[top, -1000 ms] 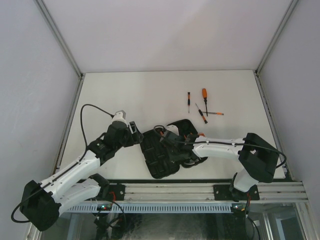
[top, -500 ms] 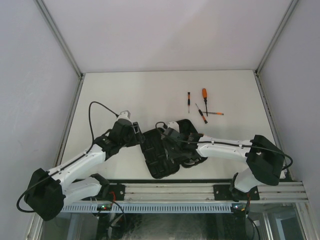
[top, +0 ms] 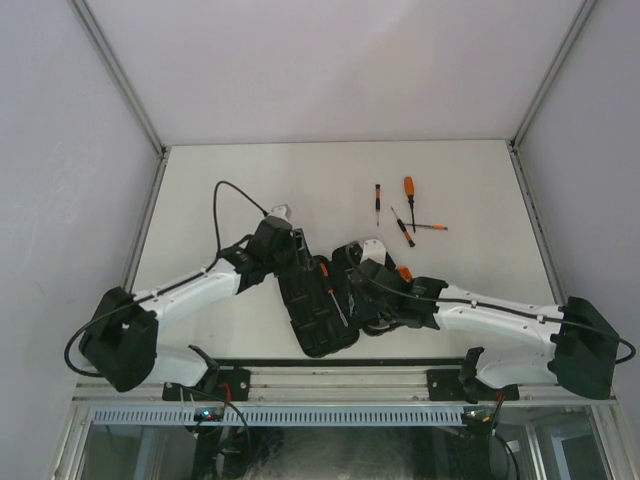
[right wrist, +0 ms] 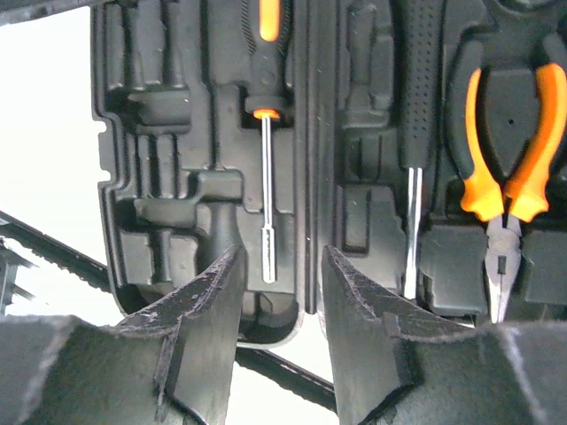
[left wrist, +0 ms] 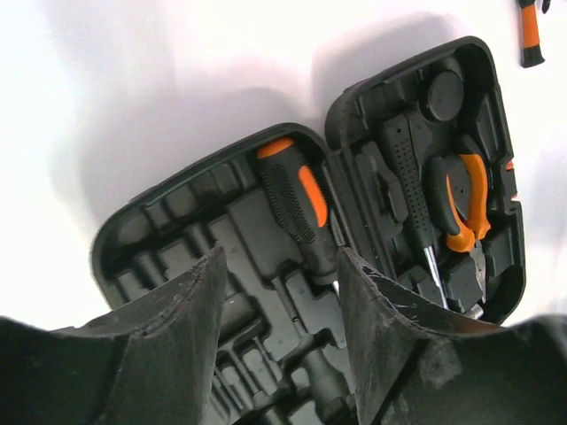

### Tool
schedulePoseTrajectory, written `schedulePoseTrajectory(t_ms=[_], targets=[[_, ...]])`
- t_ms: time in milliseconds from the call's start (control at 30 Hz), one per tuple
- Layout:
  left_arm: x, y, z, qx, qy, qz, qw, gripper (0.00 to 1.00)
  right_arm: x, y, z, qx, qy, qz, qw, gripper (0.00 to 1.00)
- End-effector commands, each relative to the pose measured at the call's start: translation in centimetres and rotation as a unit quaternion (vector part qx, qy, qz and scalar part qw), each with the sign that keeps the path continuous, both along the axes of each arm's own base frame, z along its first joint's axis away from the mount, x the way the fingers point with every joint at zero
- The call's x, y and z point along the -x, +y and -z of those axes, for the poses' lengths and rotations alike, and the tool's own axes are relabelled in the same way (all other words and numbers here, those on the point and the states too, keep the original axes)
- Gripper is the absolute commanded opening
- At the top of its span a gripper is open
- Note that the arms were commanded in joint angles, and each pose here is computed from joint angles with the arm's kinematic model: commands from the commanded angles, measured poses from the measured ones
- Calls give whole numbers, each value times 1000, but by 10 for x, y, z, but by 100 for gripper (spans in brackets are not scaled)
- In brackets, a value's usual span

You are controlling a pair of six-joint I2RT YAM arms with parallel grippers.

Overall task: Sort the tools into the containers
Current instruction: Adjust the screwdriver in the storage box.

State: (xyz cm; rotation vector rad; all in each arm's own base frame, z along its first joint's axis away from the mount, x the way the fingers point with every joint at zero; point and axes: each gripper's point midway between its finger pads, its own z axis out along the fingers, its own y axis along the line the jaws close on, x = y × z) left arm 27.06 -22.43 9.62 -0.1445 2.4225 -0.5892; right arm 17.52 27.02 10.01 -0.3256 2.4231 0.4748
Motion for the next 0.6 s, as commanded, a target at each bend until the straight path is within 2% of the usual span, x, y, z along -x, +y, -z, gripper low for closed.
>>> schedulePoseTrajectory(t_ms=[0, 200, 400, 567], targets=[[-10, -35, -21, 28, -4, 17, 999, 56, -4, -7, -7, -36, -12, 35, 999, 39], [5, -59, -10, 24, 13, 35, 999, 53, -2, -20, -4, -56, -6, 54, 997, 37], [16, -74, 3, 12, 28, 53, 998, 42, -1, -23, -1, -70, 2, 60, 996, 36], [14, -74, 12, -1, 38, 44, 998, 37, -1, -21, -1, -71, 5, 56, 996, 34]])
